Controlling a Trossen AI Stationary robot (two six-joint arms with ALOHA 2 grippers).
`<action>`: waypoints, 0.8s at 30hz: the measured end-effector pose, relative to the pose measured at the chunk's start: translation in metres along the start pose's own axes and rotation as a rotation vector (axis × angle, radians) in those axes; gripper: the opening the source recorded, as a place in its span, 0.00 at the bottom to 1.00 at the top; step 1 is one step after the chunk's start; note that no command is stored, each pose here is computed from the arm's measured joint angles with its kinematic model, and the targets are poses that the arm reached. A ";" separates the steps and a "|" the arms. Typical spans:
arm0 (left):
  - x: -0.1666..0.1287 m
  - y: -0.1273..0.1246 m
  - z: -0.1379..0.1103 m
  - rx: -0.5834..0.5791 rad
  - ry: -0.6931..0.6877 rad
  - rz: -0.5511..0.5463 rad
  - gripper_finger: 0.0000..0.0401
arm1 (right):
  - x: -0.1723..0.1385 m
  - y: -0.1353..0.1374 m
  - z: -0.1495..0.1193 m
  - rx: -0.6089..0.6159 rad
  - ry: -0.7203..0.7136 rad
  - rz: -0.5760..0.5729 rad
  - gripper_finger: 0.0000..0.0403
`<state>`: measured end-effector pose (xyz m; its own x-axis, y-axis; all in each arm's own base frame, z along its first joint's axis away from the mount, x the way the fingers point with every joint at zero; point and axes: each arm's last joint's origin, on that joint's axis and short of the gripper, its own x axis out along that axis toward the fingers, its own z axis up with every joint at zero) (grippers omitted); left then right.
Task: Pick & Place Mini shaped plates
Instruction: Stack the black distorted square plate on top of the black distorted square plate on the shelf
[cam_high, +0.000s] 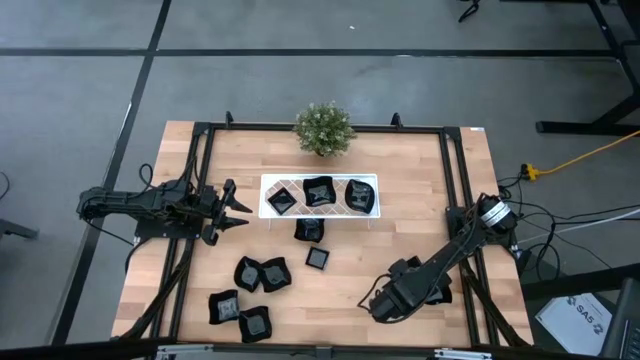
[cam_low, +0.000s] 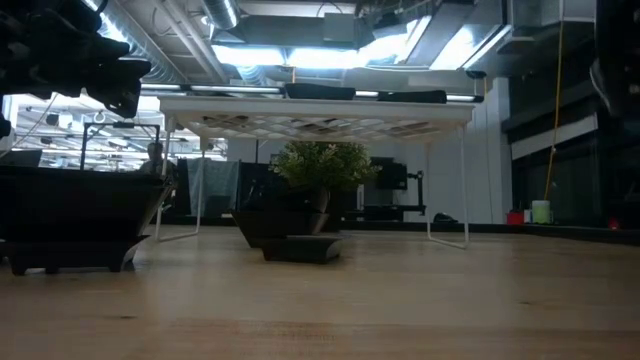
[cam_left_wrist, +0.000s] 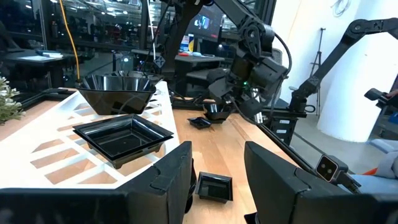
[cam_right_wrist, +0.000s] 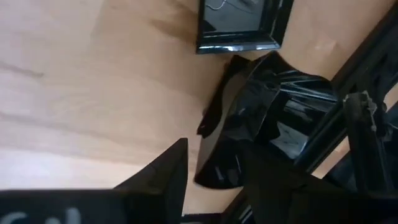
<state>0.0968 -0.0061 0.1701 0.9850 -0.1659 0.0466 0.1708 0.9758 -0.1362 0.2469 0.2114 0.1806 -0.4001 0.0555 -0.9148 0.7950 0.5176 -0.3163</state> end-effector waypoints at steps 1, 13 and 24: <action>0.000 0.000 0.000 0.000 0.000 -0.001 0.36 | 0.002 -0.001 0.001 0.003 0.000 -0.006 0.35; 0.000 0.000 0.000 0.000 0.000 -0.001 0.36 | 0.007 -0.001 0.005 0.024 -0.081 -0.005 0.31; 0.000 0.000 0.000 0.000 0.000 0.000 0.36 | 0.021 0.003 0.008 0.005 -0.075 0.049 0.11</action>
<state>0.0968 -0.0062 0.1701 0.9850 -0.1663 0.0463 0.1711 0.9757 -0.1365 0.2451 0.2073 0.1582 -0.3256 0.0165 -0.9454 0.8154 0.5111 -0.2719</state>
